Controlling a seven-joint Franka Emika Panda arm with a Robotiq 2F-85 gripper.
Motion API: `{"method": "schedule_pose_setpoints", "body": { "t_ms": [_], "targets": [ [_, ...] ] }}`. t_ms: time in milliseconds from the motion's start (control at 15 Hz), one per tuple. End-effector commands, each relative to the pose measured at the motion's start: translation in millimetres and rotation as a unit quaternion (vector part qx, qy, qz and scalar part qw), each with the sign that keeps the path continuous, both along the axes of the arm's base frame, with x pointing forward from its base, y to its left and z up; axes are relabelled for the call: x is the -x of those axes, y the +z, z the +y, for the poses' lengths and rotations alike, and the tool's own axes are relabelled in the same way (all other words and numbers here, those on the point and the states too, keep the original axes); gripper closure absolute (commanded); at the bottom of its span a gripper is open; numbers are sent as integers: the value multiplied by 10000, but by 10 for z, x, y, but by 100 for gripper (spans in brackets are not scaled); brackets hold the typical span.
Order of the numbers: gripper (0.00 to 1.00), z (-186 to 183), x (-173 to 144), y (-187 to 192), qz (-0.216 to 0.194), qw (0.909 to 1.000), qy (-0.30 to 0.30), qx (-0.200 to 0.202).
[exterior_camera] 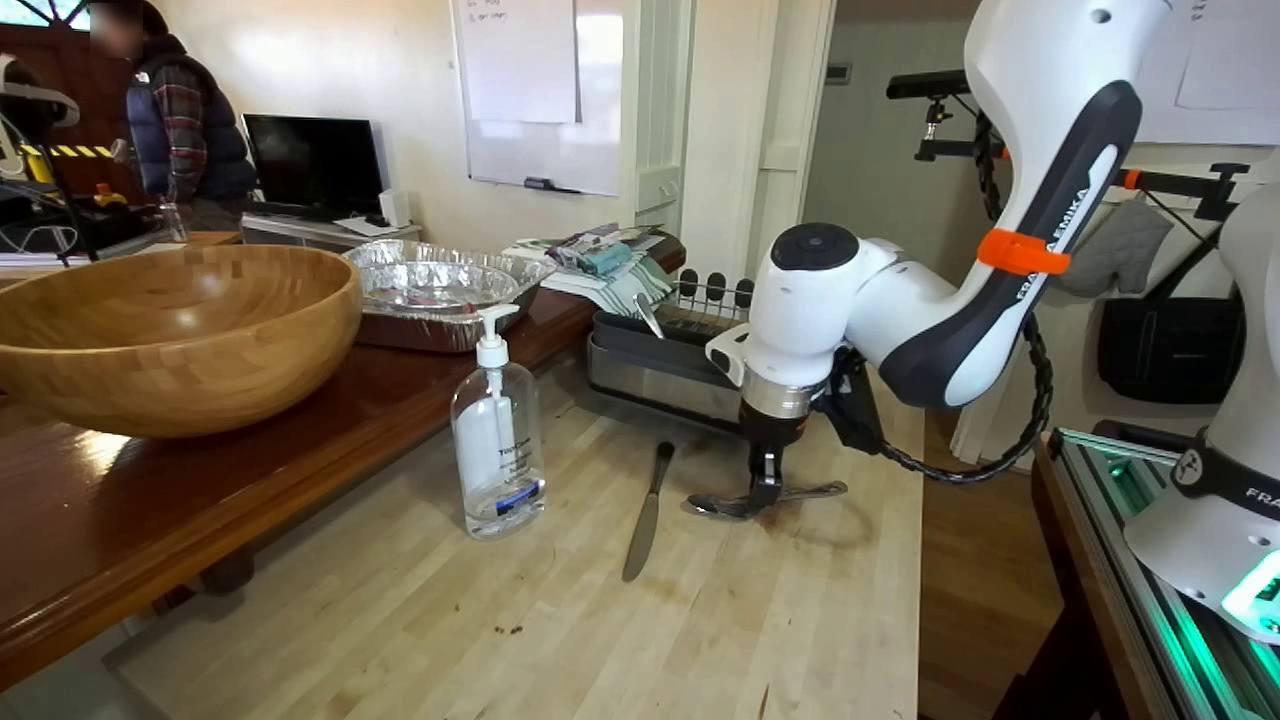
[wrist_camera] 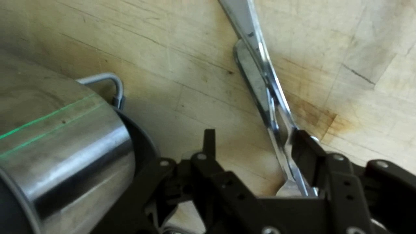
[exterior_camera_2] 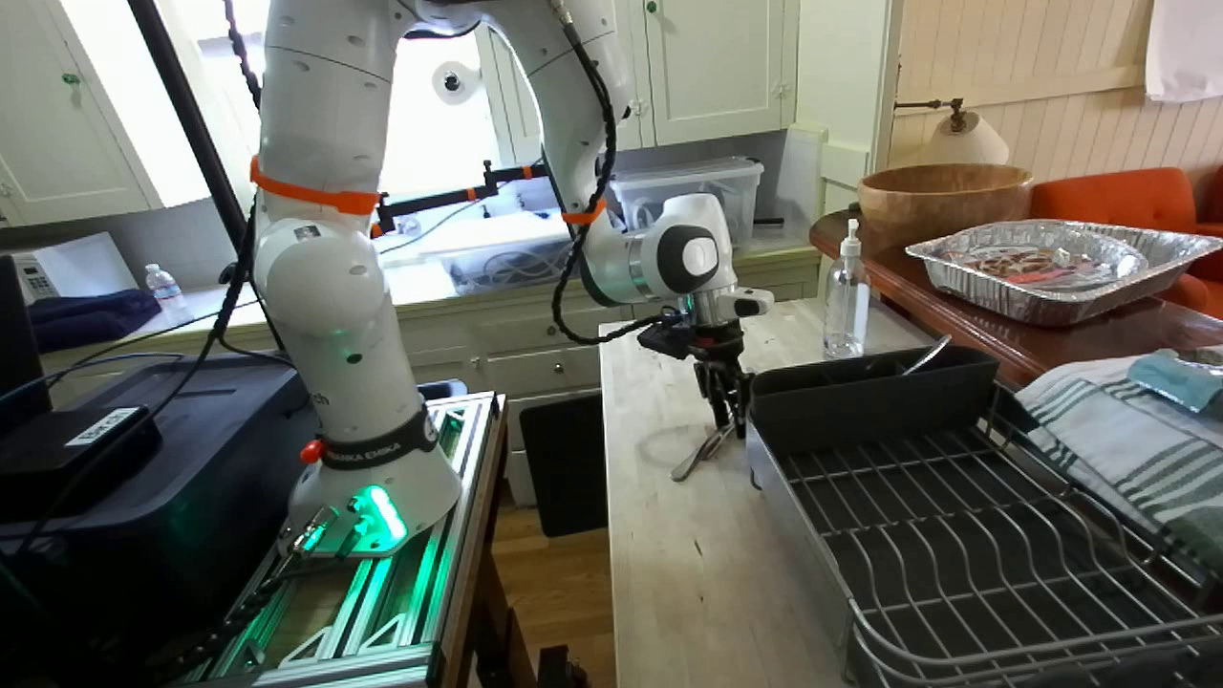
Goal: Pick up the spoon and place it in the cutlery provision on the drying rack
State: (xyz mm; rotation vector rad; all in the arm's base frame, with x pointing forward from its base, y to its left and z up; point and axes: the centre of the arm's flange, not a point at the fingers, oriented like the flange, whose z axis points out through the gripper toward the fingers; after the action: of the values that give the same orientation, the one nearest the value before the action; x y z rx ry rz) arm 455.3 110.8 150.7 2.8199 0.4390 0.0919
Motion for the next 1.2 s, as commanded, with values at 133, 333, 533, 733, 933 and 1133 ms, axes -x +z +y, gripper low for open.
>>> {"method": "schedule_pose_setpoints", "body": {
  "t_ms": [133, 333, 533, 733, 933, 1133],
  "targets": [
    [50, 14, 17, -109, -40, 10000, 14, -3],
    [78, 18, 16, -121, -29, 10000, 18, -6],
    [95, 18, 18, -141, -5, 10000, 23, -2],
    [97, 18, 20, -165, 26, 10000, 32, -2],
    [92, 26, 18, -165, 31, 10000, 49, -15],
    [99, 100, -3, -141, 31, 9998, 199, -65]
  ]
}}
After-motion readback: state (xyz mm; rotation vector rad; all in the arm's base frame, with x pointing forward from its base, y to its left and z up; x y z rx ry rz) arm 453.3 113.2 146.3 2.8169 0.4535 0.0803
